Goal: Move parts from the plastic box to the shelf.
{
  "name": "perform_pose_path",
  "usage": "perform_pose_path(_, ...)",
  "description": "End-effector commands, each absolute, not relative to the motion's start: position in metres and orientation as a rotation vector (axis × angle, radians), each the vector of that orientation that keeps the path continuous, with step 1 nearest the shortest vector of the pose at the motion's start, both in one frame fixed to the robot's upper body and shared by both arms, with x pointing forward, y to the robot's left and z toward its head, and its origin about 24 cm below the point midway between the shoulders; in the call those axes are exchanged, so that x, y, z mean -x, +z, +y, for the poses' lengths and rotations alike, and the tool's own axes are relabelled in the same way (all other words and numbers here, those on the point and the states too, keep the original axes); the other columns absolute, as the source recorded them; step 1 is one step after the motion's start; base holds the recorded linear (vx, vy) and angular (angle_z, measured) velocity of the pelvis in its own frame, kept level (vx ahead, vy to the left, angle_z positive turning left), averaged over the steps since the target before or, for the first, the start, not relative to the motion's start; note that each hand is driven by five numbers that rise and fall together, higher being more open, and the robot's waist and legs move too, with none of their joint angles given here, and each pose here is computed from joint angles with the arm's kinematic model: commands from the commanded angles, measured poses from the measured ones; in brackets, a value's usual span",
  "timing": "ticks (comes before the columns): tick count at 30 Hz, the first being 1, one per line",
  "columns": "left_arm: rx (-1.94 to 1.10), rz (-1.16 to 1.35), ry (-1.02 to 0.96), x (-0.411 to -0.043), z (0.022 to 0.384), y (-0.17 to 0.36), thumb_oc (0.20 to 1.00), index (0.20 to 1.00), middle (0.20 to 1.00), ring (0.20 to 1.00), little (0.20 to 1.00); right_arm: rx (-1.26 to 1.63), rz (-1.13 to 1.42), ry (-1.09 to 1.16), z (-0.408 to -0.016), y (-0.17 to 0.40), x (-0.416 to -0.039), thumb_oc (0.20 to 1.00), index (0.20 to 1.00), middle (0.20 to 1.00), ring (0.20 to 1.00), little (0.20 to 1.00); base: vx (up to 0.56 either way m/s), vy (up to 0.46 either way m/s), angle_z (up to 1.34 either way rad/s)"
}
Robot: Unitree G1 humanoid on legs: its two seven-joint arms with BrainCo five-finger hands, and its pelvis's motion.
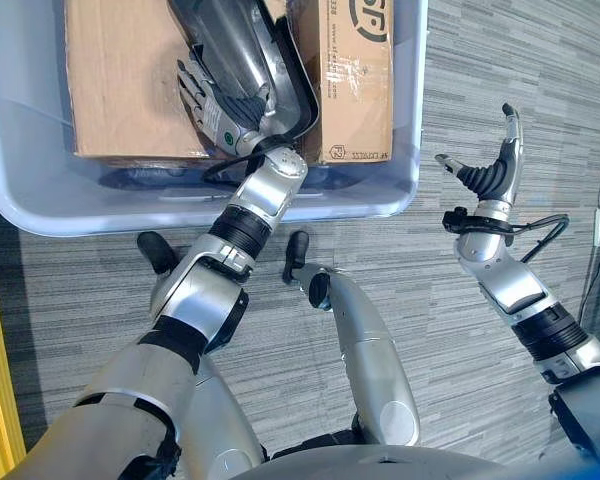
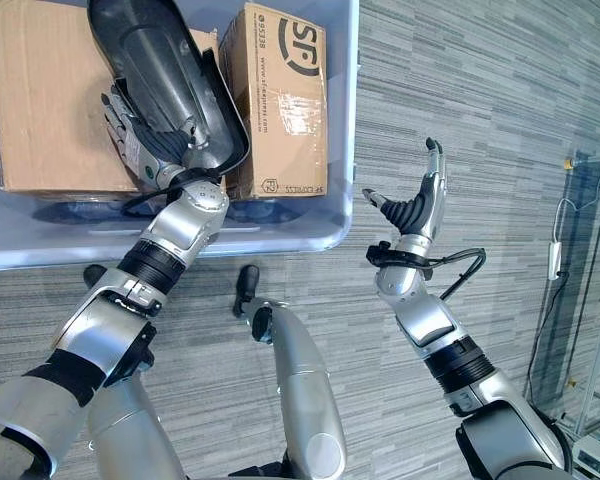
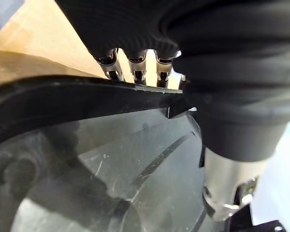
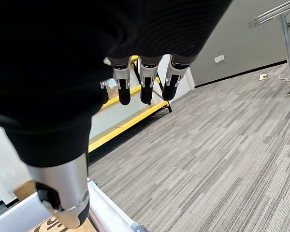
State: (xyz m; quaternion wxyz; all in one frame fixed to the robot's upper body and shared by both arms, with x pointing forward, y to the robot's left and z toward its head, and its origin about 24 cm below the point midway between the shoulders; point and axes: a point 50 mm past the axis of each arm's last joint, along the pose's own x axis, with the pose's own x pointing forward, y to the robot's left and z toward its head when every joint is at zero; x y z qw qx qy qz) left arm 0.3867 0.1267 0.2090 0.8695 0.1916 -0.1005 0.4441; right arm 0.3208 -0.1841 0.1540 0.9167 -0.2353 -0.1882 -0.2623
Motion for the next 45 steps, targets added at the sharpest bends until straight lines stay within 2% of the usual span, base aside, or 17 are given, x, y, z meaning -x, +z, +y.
perform_pose_path(1, -0.6, 0.343, 0.936, -0.374, 0.157, 0.108, 1.0, 1.0, 1.0, 1.0, 1.0, 0.4, -0.509, -0.6, -0.19, 0.193, -0.322, 1.0, 1.0, 1.0, 1.0, 1.0, 0.0, 0.0, 0.0)
perform_pose_path(4, -0.705, 0.342, 0.963, -0.373, 0.164, 0.11, 1.0, 1.0, 1.0, 1.0, 1.0, 0.402, -0.508, -0.601, -0.191, 0.195, -0.323, 1.0, 1.0, 1.0, 1.0, 1.0, 0.0, 0.0, 0.0)
perform_pose_path(13, -0.692, 0.411, 0.97, -0.369, 0.17, 0.099, 1.0, 1.0, 1.0, 1.0, 1.0, 0.41, -0.509, -0.616, -0.191, 0.196, -0.323, 1.0, 1.0, 1.0, 1.0, 1.0, 0.0, 0.0, 0.0)
perform_pose_path(14, -0.679, 0.428, 0.966, -0.368, 0.17, 0.096, 0.846, 0.846, 0.846, 0.846, 0.846, 0.412, -0.508, -0.616, -0.19, 0.197, -0.324, 1.0, 1.0, 1.0, 1.0, 1.0, 0.01, -0.001, -0.04)
perform_pose_path(15, -0.68, 0.428, 0.966, -0.368, 0.17, 0.096, 0.762, 0.762, 0.762, 0.762, 0.762, 0.411, -0.507, -0.615, -0.19, 0.197, -0.324, 1.0, 1.0, 1.0, 1.0, 1.0, 0.01, -0.001, -0.04)
perform_pose_path(16, -0.669, 0.427, 0.959, -0.368, 0.17, 0.095, 0.464, 0.464, 0.464, 0.464, 0.464, 0.41, -0.507, -0.615, -0.19, 0.197, -0.324, 1.0, 1.0, 1.0, 1.0, 1.0, 0.0, 0.0, 0.0)
perform_pose_path(17, -0.663, 0.427, 0.953, -0.369, 0.17, 0.095, 0.285, 0.285, 0.285, 0.285, 0.285, 0.411, -0.508, -0.616, -0.19, 0.197, -0.324, 1.0, 1.0, 1.0, 1.0, 1.0, 0.0, 0.0, 0.0)
perform_pose_path(18, -0.656, 0.433, 0.944, -0.369, 0.17, 0.093, 0.2, 0.2, 0.2, 0.2, 0.2, 0.416, -0.513, -0.62, -0.191, 0.198, -0.324, 1.0, 1.0, 1.0, 1.0, 1.0, 0.0, 0.0, 0.0)
perform_pose_path(38, -0.185, 0.438, 0.848, -0.376, 0.145, 0.086, 0.2, 0.2, 0.2, 0.2, 0.2, 0.421, -0.537, -0.656, -0.193, 0.207, -0.321, 1.0, 1.0, 1.0, 1.0, 1.0, 0.0, -0.005, 0.02)
perform_pose_path(43, -0.152, 0.297, 0.791, -0.381, 0.135, 0.102, 0.2, 0.2, 0.2, 0.2, 0.2, 0.41, -0.559, -0.638, -0.193, 0.207, -0.32, 1.0, 1.0, 1.0, 1.0, 1.0, -0.04, 0.083, 0.02)
perform_pose_path(45, -0.126, 0.091, 0.795, -0.384, 0.128, 0.132, 0.2, 0.2, 0.2, 0.2, 0.2, 0.421, -0.585, -0.612, -0.193, 0.207, -0.319, 1.0, 1.0, 1.0, 1.0, 1.0, -0.09, 0.267, 0.03)
